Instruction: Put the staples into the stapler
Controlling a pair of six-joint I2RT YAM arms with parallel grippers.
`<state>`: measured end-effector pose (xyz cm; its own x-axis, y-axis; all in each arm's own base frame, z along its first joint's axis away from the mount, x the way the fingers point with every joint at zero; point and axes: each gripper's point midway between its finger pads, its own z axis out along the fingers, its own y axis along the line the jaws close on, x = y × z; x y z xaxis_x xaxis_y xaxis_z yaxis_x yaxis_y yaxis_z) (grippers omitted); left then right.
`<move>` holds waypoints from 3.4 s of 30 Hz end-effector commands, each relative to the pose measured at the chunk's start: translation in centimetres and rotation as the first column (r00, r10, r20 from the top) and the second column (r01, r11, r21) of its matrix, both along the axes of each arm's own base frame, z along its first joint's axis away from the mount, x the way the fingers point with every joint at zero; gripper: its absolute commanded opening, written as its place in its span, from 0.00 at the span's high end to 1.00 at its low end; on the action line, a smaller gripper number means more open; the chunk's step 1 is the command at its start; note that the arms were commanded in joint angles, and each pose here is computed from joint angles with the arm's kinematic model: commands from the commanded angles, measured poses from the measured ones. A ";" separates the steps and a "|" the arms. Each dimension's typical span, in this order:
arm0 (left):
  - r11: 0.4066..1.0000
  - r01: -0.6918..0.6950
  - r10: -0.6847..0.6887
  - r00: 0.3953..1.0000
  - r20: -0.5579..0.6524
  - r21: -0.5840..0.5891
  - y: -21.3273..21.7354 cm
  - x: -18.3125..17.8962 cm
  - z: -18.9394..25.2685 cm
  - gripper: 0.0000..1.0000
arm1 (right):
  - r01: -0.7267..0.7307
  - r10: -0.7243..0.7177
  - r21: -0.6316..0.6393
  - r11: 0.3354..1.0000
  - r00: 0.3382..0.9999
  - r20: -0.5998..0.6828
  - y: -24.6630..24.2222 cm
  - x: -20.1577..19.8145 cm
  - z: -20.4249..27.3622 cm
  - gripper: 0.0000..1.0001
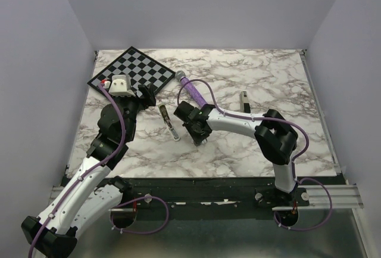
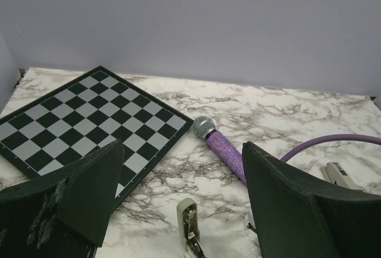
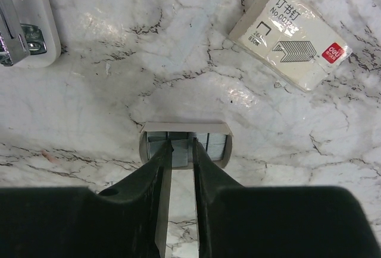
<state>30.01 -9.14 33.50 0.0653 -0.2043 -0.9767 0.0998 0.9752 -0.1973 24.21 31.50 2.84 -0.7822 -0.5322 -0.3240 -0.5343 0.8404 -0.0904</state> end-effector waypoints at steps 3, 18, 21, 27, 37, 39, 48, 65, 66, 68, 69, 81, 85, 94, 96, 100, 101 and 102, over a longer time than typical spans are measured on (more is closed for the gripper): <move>1.000 -0.017 0.017 1.000 0.010 0.005 0.4 0.1 0.0 0.12 | 0.020 -0.021 -0.020 1.000 0.996 -0.086 -1.3 -1.2 -1.9 0.72; 1.000 -0.012 0.012 1.000 0.009 0.005 0.3 0.1 -0.1 0.12 | 0.025 -0.029 -0.022 0.999 0.981 -0.190 -1.9 -2.0 -4.2 0.73; 1.000 -0.012 0.012 1.000 0.010 0.004 0.3 0.1 0.0 0.12 | 0.021 -0.028 -0.035 0.999 0.979 -0.203 -2.2 -2.2 -4.8 0.76; 1.000 -0.014 0.014 1.000 0.013 0.004 0.4 0.1 0.1 0.12 | 0.011 -0.014 -0.019 1.000 0.983 -0.180 -2.3 -2.0 -3.6 0.84; 1.000 -0.012 0.012 1.000 0.011 0.005 0.3 0.1 0.0 0.12 | 0.007 -0.007 -0.012 1.000 1.000 -0.013 -2.9 0.6 2.5 0.83; 1.000 -0.014 0.014 1.000 0.013 0.005 0.4 0.0 0.0 0.12 | 0.022 -0.021 -0.037 0.999 1.000 0.019 -3.3 1.1 3.1 0.83; 1.000 -0.014 0.014 1.000 0.015 0.004 0.4 0.0 0.1 0.12 | 0.007 -0.004 0.074 0.997 0.999 -0.045 -1.7 -0.3 2.4 0.65; 1.000 -0.010 0.009 1.000 0.014 0.005 0.3 0.0 0.1 0.12 | 0.002 0.009 0.080 0.997 0.991 -0.134 -0.5 -1.0 -1.4 0.59; 1.000 -0.008 0.008 1.000 0.012 0.006 0.2 0.1 0.0 0.12 | 0.002 0.009 0.073 0.997 0.990 -0.140 -0.6 -1.0 -1.7 0.59; 1.000 -0.008 0.008 1.000 0.012 0.006 0.2 0.1 0.0 0.12 | -0.003 0.014 0.069 0.998 0.987 -0.158 -0.7 -1.4 -2.2 0.59; 1.000 -0.006 0.006 1.000 0.012 0.007 0.2 0.1 0.0 0.12 | -0.005 0.017 0.069 0.998 0.986 -0.165 -0.7 -1.6 -2.3 0.59; 1.000 -0.003 0.003 1.000 0.009 0.007 0.1 0.1 -0.1 0.12 | -0.023 0.025 0.011 1.000 0.979 -0.202 -1.8 -2.3 -4.1 0.73; 1.000 -0.003 0.003 1.000 0.010 0.006 0.1 0.1 0.0 0.12 | -0.021 0.019 -0.012 1.000 0.980 -0.197 -2.3 -2.2 -4.5 0.78; 1.000 -0.005 0.005 1.000 0.012 0.005 0.2 0.1 0.0 0.12 | -0.042 0.051 0.075 0.996 0.992 -0.120 -1.3 -1.3 0.0 0.82; 1.000 -0.003 0.003 1.000 0.012 0.005 0.1 0.1 0.0 0.12 | -0.050 0.059 0.099 0.994 0.994 -0.089 -0.9 -0.8 1.6 0.82; 1.000 -0.006 0.006 1.000 0.012 0.005 0.2 0.1 0.0 0.12 | -0.060 0.066 0.106 0.993 0.996 -0.058 -0.9 -0.3 3.1 0.82; 1.000 -0.006 0.006 1.000 0.010 0.006 0.2 0.1 0.0 0.12 | -0.061 0.067 0.104 0.993 0.996 -0.051 -0.9 -0.3 3.2 0.82; 1.000 -0.006 0.006 1.000 0.013 0.006 0.2 0.1 0.0 0.12 | -0.062 0.067 0.104 0.993 0.997 -0.047 -1.0 -0.2 3.4 0.82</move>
